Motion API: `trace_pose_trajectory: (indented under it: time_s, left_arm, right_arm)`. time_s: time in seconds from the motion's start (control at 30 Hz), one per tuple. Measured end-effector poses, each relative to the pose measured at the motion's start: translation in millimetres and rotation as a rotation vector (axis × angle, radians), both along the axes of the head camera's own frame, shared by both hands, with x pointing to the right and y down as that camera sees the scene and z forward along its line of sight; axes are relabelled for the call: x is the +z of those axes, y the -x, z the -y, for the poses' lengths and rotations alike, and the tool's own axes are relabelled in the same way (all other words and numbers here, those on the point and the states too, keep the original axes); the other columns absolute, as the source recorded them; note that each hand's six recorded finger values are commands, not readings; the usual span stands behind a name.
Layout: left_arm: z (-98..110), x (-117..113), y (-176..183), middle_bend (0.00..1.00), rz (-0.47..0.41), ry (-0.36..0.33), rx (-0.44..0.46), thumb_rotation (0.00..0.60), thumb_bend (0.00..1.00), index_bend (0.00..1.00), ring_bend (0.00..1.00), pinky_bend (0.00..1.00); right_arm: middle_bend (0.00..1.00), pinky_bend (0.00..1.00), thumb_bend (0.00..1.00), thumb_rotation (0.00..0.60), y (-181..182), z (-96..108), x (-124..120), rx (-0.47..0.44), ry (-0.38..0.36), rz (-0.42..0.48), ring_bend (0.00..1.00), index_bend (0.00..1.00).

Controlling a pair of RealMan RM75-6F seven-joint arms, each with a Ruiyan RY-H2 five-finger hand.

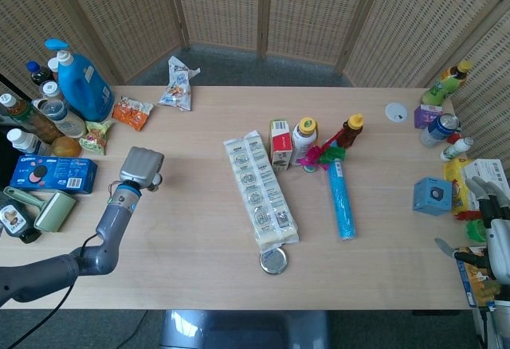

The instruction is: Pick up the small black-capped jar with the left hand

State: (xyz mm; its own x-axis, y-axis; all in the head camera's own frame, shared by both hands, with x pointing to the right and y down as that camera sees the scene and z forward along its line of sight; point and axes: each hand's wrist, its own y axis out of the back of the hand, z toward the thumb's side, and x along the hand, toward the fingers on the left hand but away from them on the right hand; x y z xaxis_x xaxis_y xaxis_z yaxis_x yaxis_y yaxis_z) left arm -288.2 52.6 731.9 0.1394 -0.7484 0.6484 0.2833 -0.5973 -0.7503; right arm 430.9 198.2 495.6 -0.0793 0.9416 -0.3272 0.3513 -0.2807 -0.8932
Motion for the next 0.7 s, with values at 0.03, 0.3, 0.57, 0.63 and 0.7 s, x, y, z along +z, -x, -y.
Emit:
trace_pose_trajectory:
  time_s: [0.03, 0.3, 0.57, 0.63, 0.7]
  left_arm:
    - [2, -8, -2, 0.64, -0.01, -0.011, 0.002, 0.6, 0.0, 0.81, 0.69, 0.79]
    - [19, -82, -10, 0.63, -0.073, -0.109, 0.008, 0.6, 0.0, 0.8, 0.69, 0.79]
    - [36, -163, -7, 0.63, -0.077, -0.241, 0.009, 0.6, 0.0, 0.8, 0.69, 0.79]
    - [35, -170, -4, 0.63, -0.075, -0.247, 0.0, 0.6, 0.0, 0.8, 0.69, 0.79]
    - [34, -170, -2, 0.63, -0.073, -0.243, -0.006, 0.6, 0.0, 0.8, 0.69, 0.79]
  right_arm:
    - [0.0, 0.0, 0.0, 0.6, 1, 0, -1, -0.003, -0.002, 0.003, 0.0, 0.0]
    - [0.0, 0.0, 0.0, 0.6, 4, -1, -6, -0.013, -0.016, 0.019, 0.0, 0.0]
    - [0.0, 0.0, 0.0, 0.6, 3, -2, -10, -0.014, -0.026, 0.037, 0.0, 0.0]
    - [0.0, 0.0, 0.0, 0.6, 3, -2, -11, -0.016, -0.026, 0.04, 0.0, 0.0]
    - [0.0, 0.0, 0.0, 0.6, 3, -2, -12, -0.017, -0.028, 0.042, 0.0, 0.0]
